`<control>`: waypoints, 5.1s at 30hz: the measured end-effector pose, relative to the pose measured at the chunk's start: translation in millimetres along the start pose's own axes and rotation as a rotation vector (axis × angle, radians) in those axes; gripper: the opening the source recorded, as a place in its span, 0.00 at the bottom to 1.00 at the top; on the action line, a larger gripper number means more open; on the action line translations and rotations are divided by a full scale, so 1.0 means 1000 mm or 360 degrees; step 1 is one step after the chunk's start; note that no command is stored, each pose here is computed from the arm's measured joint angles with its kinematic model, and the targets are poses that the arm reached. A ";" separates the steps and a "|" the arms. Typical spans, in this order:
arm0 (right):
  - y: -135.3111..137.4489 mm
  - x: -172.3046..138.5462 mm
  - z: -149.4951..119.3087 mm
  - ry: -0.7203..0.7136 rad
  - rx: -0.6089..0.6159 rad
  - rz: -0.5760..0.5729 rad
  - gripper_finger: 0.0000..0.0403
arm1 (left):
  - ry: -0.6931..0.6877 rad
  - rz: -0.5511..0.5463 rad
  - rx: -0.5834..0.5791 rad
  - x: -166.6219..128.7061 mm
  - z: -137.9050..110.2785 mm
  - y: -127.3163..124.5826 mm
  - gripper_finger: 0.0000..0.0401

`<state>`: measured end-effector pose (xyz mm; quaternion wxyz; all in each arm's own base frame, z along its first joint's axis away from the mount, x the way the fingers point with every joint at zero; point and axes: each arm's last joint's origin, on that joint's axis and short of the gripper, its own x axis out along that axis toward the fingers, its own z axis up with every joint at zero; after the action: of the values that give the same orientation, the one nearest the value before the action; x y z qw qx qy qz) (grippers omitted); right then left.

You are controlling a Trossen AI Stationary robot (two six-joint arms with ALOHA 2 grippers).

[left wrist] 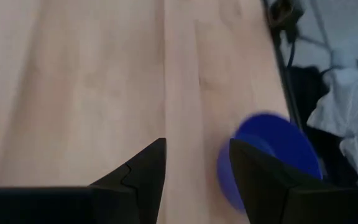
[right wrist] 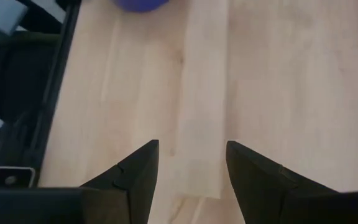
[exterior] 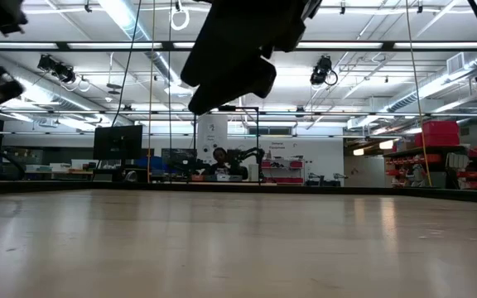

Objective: Nest bowls inside each other
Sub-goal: Stack the dark blue bowl on top of the yellow bowl

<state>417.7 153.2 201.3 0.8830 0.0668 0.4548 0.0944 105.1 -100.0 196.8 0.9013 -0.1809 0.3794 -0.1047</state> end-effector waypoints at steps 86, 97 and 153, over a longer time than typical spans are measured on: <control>-0.026 -0.054 -0.044 -0.0103 0.0632 -0.1128 0.07 | -0.1111 0.1146 0.0672 0.143 0.115 0.016 0.01; -0.026 -0.059 -0.061 0.0071 0.0569 -0.1276 0.01 | -0.1298 0.1474 0.1020 0.112 0.125 -0.023 0.28; 0.047 -0.144 -0.186 0.1238 0.1013 -0.0838 0.05 | -0.0962 0.1125 0.0465 0.103 0.041 0.047 0.36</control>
<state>179.2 172.0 217.1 0.5806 0.1743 0.7540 -0.2530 207.9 -80.2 137.5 0.9675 0.0650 0.1203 0.2129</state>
